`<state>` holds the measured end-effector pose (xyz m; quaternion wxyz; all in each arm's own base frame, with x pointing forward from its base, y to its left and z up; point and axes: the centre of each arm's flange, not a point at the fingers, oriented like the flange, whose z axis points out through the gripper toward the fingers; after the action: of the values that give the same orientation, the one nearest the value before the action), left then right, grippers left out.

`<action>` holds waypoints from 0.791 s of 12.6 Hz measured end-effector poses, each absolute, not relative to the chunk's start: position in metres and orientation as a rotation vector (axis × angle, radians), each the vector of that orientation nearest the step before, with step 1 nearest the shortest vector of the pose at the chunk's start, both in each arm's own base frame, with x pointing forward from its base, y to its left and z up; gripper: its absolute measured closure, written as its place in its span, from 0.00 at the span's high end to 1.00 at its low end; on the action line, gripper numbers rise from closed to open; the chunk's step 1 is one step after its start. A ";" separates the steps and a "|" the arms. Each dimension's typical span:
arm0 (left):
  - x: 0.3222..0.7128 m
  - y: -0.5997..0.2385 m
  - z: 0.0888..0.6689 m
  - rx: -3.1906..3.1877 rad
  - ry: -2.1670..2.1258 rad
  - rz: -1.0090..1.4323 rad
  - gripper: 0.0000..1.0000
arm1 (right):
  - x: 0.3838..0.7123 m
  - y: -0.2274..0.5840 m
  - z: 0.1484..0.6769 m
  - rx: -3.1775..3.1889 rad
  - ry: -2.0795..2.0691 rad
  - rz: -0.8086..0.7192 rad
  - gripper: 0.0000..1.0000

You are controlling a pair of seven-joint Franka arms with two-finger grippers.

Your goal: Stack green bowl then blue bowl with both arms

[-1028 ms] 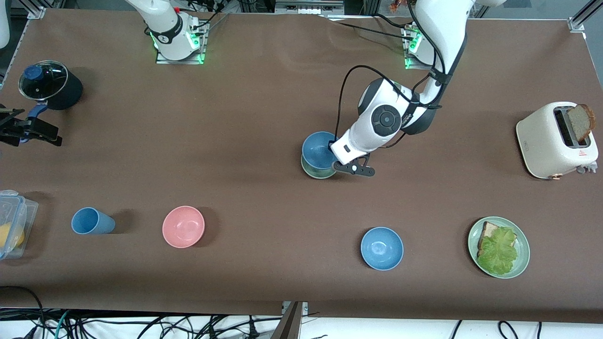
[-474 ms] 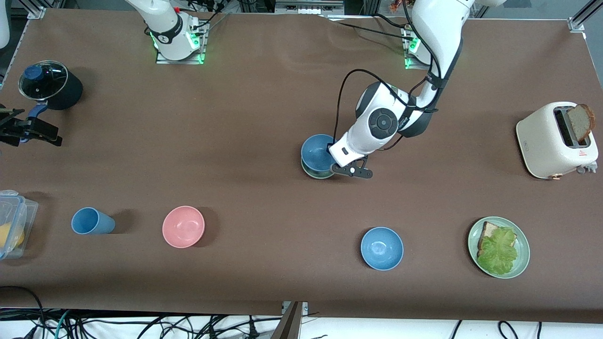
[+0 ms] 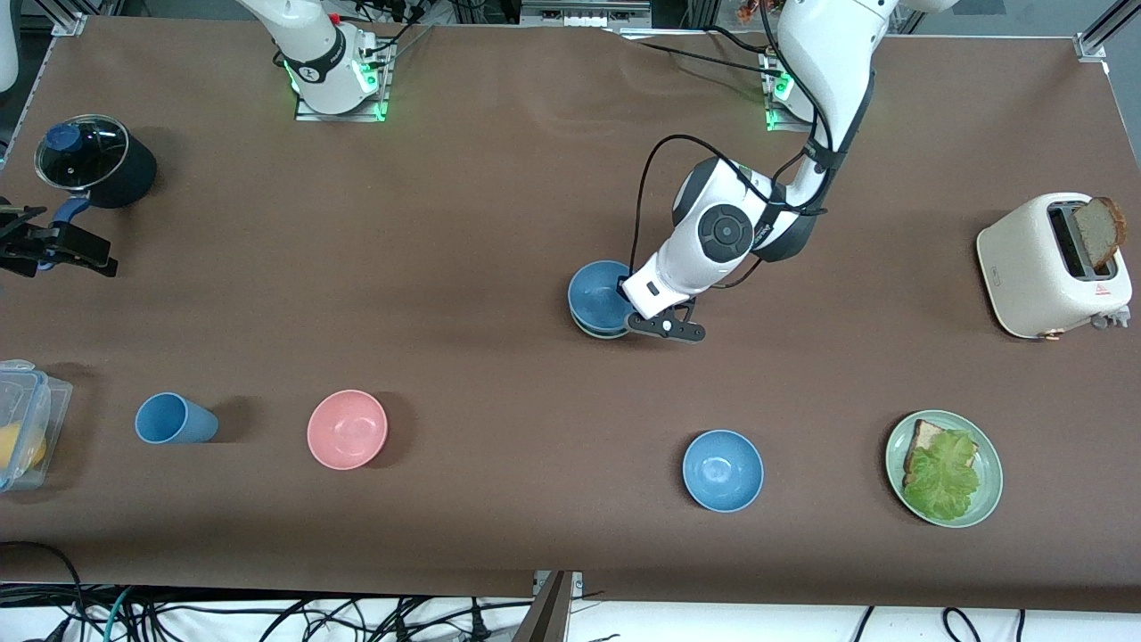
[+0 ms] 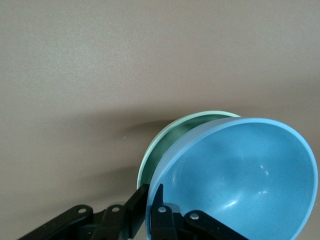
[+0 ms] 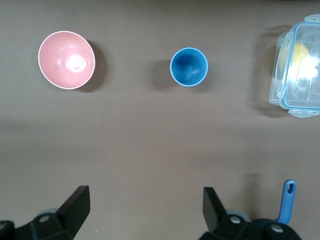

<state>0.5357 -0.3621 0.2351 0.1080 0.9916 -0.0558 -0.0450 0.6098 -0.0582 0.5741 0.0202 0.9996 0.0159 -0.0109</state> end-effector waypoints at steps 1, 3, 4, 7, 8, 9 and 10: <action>0.536 -0.362 0.233 2.918 -0.164 -0.131 0.09 | 0.610 -0.058 0.574 3.101 0.049 -0.034 1.00; 0.536 -0.363 0.232 2.918 -0.165 -0.130 0.14 | 0.610 -0.058 0.574 3.101 0.049 -0.034 1.00; 0.536 -0.364 0.233 2.916 -0.166 -0.124 0.24 | 0.610 -0.058 0.574 3.101 0.049 -0.034 1.00; 0.542 -0.365 0.242 2.909 -0.165 -0.096 0.56 | 0.610 -0.058 0.574 3.101 0.049 -0.034 1.00; 0.545 -0.364 0.250 2.904 -0.162 -0.077 0.67 | 0.610 -0.058 0.574 3.101 0.049 -0.034 1.00; 0.548 -0.361 0.262 2.898 -0.155 -0.053 0.78 | 0.610 -0.058 0.574 3.101 0.049 -0.034 1.00; 0.551 -0.354 0.276 2.892 -0.143 -0.027 0.89 | 0.610 -0.058 0.574 3.101 0.049 -0.034 1.00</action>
<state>0.5513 -0.3541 0.2764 0.1226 0.9912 -0.0489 -0.0094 0.6098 -0.0582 0.5741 0.0202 0.9996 0.0159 -0.0109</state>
